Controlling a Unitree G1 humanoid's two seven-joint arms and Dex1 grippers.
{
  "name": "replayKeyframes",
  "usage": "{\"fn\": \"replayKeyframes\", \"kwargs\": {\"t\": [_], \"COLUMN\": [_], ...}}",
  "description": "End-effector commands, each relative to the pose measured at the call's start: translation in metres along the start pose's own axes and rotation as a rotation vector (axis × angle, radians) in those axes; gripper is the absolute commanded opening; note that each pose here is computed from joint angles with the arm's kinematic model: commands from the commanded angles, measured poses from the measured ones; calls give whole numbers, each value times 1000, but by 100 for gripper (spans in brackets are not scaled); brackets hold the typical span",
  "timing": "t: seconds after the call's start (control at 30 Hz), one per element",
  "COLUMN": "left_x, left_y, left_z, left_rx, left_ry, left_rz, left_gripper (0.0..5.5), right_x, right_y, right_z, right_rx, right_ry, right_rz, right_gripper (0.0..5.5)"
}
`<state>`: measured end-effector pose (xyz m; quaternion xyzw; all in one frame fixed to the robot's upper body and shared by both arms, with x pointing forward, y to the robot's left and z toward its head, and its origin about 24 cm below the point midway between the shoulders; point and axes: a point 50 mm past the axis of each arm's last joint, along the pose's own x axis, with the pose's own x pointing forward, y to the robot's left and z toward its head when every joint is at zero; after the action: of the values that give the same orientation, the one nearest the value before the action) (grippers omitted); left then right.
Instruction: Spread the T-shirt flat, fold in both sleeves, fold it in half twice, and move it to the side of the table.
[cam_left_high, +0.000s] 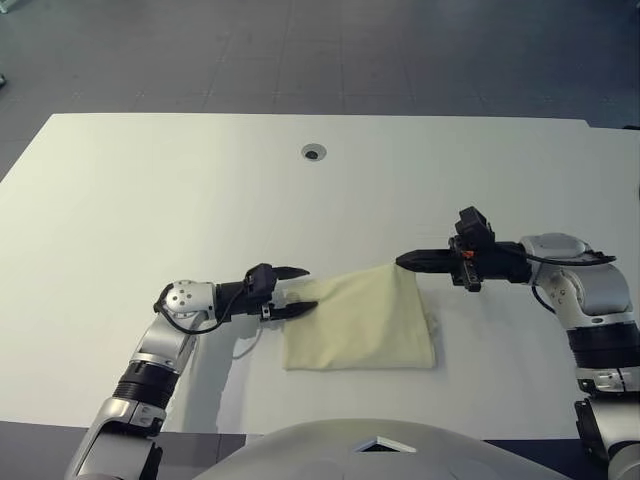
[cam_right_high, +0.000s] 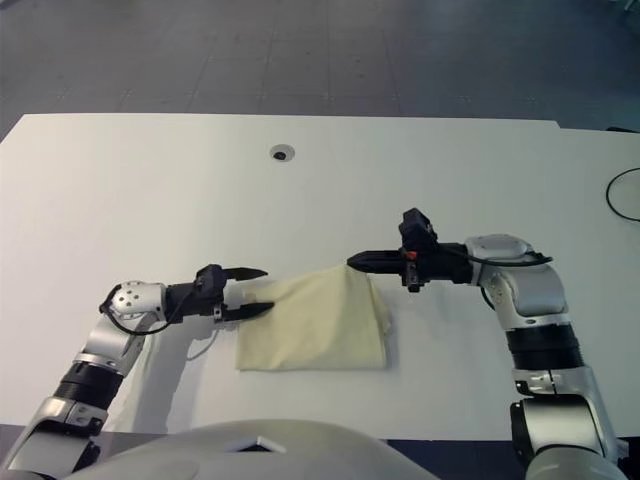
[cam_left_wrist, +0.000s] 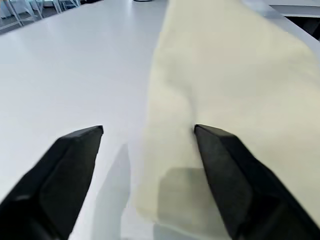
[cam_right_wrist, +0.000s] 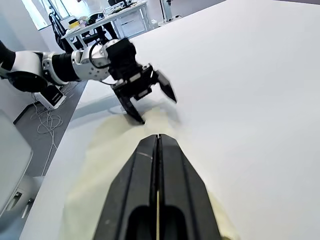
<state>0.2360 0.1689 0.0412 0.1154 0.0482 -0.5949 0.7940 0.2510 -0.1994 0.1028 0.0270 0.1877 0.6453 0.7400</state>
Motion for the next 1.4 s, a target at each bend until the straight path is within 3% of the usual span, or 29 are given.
{"fn": "replayKeyframes", "kwargs": {"t": [0.03, 0.27, 0.43, 0.6, 0.83, 1.0, 1.13, 1.3, 1.4], "left_x": [-5, -7, -11, -20, -49, -52, -49, -47, -47], "left_y": [12, 5, 3, 8, -25, -44, -49, -49, -47], "left_z": [17, 22, 27, 54, 65, 76, 76, 72, 72], "left_rx": [54, 61, 86, 139, 115, 120, 113, 108, 107], "left_ry": [-20, -36, -40, -141, -183, -209, -203, -190, -187], "left_rz": [15, 9, 28, 145, 183, 177, 180, 181, 186], "left_gripper": [409, 538, 540, 540, 540, 455, 516, 538, 540], "right_x": [-6, -21, -35, -24, 10, 37, 58, 72, 66], "right_y": [-4, -17, -21, -10, 15, 16, 2, -15, -26], "right_z": [3, -9, -10, 8, 3, -21, -42, -72, -85], "right_rx": [-28, -41, -66, -74, 23, 173, 258, 350, 405], "right_ry": [45, 134, 161, 9, -36, 4, 72, 202, 257], "right_rz": [-60, -168, -235, -142, 75, 191, 205, 155, 52], "right_gripper": [0, 123, 204, 283, 172, 81, 2, 0, 49]}}
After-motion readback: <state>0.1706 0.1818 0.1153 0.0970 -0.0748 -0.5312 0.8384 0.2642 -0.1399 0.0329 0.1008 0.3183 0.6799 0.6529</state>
